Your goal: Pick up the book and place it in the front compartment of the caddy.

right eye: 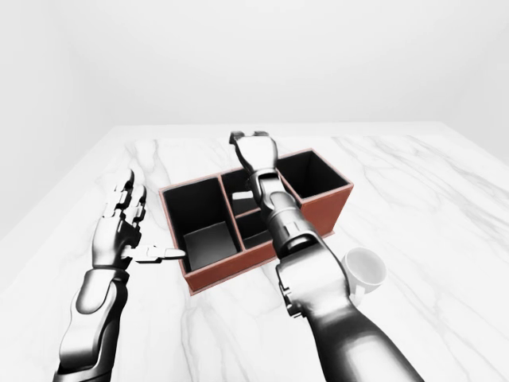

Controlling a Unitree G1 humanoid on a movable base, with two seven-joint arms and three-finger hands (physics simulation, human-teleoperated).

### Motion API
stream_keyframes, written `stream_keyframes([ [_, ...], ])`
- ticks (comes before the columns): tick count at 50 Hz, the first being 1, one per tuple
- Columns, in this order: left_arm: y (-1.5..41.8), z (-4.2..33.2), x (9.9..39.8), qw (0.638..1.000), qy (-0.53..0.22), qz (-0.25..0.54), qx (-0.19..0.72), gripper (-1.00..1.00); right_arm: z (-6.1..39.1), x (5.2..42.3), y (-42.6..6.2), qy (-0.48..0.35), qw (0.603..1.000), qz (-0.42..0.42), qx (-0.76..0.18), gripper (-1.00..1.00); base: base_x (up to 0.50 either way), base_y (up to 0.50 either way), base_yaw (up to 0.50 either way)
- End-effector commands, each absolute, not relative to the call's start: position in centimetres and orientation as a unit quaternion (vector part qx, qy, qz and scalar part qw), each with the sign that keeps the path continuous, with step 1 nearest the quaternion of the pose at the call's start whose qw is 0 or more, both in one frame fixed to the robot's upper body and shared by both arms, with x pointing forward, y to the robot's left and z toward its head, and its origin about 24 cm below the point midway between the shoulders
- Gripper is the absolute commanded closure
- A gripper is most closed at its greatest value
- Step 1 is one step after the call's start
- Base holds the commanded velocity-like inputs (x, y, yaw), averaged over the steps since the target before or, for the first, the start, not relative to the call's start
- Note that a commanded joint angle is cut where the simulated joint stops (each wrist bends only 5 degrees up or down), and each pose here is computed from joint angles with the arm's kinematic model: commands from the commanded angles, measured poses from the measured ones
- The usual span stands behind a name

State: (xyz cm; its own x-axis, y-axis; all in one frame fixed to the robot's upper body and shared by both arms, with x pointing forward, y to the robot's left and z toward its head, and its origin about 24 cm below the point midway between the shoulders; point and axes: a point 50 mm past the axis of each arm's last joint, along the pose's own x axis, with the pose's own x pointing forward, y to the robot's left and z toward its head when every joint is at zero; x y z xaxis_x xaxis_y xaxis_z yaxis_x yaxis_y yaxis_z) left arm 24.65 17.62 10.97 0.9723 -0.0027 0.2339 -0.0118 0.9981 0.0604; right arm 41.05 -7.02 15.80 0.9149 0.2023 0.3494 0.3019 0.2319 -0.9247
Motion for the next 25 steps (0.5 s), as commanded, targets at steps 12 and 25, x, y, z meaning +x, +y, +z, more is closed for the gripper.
stream_keyframes([
  [12, 17.56, 10.89, 24.62, 0.993, -0.116, 0.001, 0.031, -1.0, 16.03, 41.09, -7.17, -0.207, 0.756, -0.037, -0.62, -1.0, 0.0, 0.0, 0.0],
  [25, 17.61, 10.78, 24.74, 0.993, -0.114, 0.001, 0.031, -1.0, 16.25, 41.18, -7.64, -0.202, 0.769, -0.048, -0.605, -1.0, 0.0, 0.0, 0.0],
])
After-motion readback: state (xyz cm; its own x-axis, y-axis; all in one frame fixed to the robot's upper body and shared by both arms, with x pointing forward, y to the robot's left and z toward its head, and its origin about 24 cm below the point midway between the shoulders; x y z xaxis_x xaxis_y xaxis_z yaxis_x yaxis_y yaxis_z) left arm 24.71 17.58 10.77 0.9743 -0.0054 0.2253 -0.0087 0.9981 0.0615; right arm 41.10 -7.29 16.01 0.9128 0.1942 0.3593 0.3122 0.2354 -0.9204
